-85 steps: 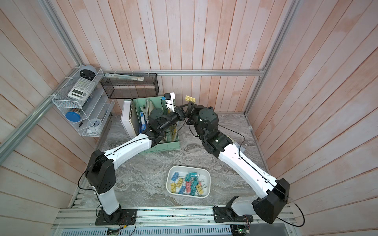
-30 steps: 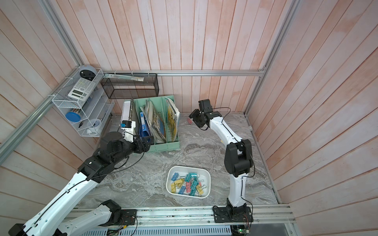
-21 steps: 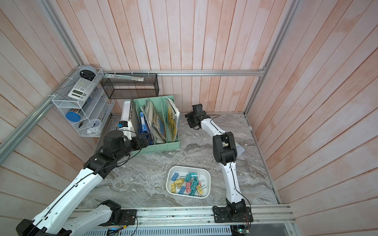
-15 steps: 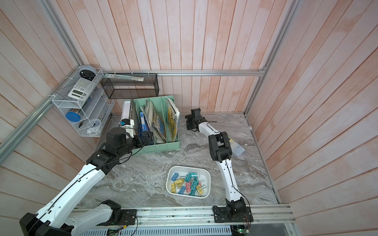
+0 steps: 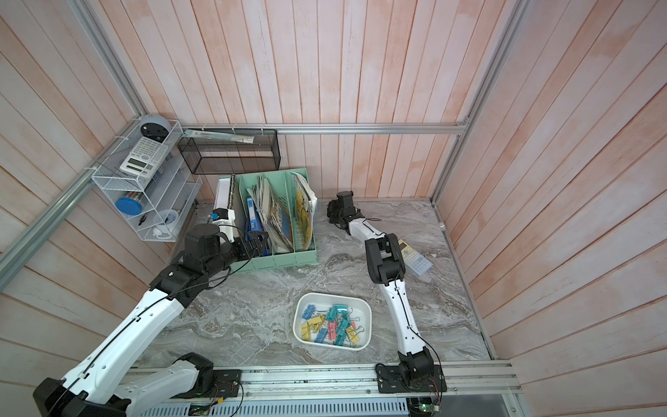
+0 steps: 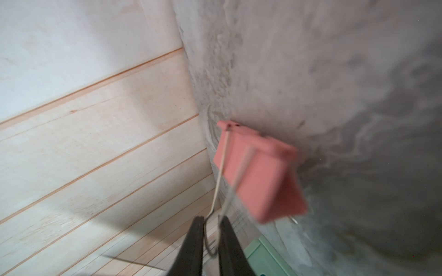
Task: Put the binder clips in the storage box
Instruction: Pick up the binder clip at the center of the board, then place the binder clip in the storage box.
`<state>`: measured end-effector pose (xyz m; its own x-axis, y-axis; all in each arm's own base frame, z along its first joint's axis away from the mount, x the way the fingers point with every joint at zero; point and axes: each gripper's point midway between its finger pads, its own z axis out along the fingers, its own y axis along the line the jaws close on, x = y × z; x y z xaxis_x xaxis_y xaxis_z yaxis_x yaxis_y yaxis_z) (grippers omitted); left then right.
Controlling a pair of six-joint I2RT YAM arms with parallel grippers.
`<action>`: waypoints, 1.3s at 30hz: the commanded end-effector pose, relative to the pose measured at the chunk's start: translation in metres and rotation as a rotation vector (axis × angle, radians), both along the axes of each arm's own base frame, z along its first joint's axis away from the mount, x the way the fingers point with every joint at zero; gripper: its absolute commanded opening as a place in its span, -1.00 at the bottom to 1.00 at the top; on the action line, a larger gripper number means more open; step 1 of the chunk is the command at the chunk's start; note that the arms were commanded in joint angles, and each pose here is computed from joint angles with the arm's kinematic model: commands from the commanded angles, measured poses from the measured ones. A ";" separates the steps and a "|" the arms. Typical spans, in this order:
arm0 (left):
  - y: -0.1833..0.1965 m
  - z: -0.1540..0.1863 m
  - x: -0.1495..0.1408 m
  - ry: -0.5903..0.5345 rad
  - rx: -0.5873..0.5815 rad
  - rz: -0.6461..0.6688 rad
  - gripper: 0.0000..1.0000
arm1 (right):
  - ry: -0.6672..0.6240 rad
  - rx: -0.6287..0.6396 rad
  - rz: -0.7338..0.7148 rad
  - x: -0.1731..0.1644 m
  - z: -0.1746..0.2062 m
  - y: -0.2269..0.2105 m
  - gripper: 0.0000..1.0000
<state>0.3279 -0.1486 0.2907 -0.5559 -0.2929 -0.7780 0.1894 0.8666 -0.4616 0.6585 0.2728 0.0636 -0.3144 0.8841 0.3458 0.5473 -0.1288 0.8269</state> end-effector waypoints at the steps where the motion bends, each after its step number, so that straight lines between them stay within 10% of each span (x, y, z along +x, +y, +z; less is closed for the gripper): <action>1: 0.002 0.014 -0.003 -0.042 -0.004 -0.006 1.00 | -0.002 0.006 -0.036 -0.001 0.006 -0.010 -1.00; 10: -0.013 0.047 0.011 -0.102 -0.141 -0.024 1.00 | -0.105 0.123 -0.107 -0.031 0.071 -0.034 -1.00; 23: -0.067 0.141 0.067 -0.249 -0.496 -0.141 0.98 | -0.379 0.297 -0.104 -0.158 0.283 -0.056 -1.00; 34: -0.127 0.154 0.089 -0.263 -0.556 -0.261 0.25 | -0.585 0.403 0.007 -0.244 0.400 0.001 -1.00; 39: -0.135 0.157 0.093 -0.246 -0.659 -0.286 0.23 | -0.627 0.393 0.024 -0.266 0.416 0.021 -1.00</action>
